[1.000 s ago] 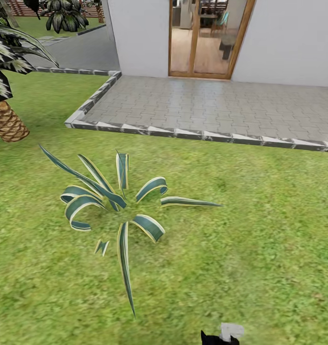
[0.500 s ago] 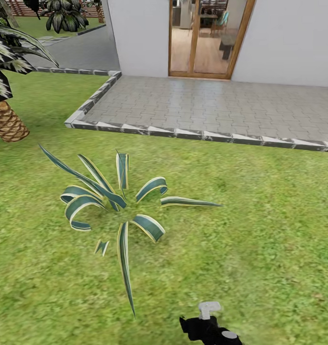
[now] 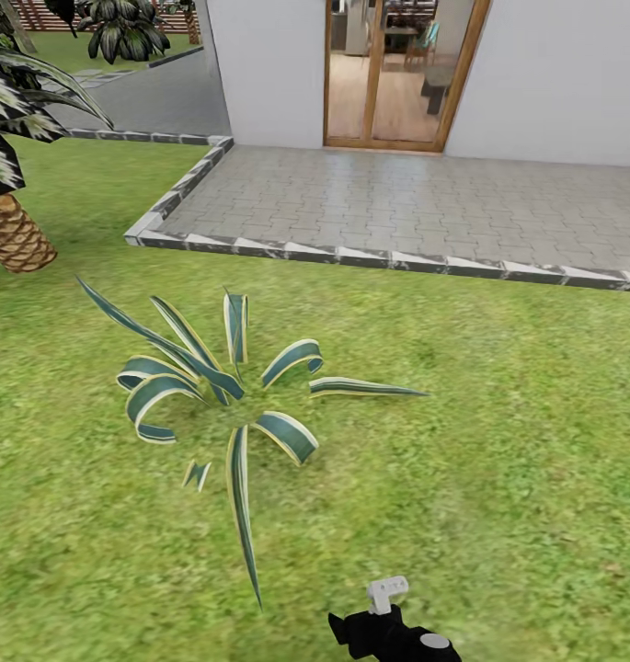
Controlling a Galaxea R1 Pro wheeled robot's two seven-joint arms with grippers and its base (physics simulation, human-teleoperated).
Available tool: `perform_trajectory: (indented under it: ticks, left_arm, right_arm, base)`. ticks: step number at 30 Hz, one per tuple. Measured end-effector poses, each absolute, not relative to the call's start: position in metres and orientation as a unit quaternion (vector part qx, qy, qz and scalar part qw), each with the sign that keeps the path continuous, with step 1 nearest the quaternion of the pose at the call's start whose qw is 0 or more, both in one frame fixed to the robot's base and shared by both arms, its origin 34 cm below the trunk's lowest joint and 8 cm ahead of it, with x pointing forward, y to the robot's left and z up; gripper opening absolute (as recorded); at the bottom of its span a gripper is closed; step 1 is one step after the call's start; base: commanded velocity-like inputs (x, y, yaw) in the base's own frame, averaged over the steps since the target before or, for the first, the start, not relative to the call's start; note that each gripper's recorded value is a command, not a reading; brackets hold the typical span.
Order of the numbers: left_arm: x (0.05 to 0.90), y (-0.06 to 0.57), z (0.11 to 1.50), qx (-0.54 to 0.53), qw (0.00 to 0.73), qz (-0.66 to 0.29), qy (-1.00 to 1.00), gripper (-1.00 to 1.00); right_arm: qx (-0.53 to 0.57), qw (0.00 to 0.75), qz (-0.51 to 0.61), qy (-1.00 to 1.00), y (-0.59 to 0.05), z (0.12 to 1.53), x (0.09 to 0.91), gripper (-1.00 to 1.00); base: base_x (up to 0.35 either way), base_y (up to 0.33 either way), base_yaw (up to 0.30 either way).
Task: Take the three Easter eggs out of the wicker basket on the lawn in the garden, then place them on the lawn next to a single tree (choose any tree) so that all three eggs are next to the same tree and none are left in the basket.
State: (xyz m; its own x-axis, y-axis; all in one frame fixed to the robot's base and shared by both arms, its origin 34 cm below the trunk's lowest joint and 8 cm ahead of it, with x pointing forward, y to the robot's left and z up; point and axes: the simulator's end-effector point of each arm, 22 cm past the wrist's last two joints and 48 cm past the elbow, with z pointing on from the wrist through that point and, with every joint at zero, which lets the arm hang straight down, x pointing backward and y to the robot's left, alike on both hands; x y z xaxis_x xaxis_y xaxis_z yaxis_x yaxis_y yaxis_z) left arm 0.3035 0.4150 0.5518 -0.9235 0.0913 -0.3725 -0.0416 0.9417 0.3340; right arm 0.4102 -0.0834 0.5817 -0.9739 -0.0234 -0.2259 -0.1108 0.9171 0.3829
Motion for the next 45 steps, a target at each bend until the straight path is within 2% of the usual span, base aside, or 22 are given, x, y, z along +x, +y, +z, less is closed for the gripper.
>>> perform_trajectory:
  ticks: [45]
  left_arm:
    - [0.3031,0.4173,0.5522,0.013,0.195,0.172,0.966,1.0]
  right_arm:
    - [-0.034,0.114,0.2,0.972,-0.0847,0.582,0.4123,1.0]
  base:
    - [-0.018,0.138,0.0]
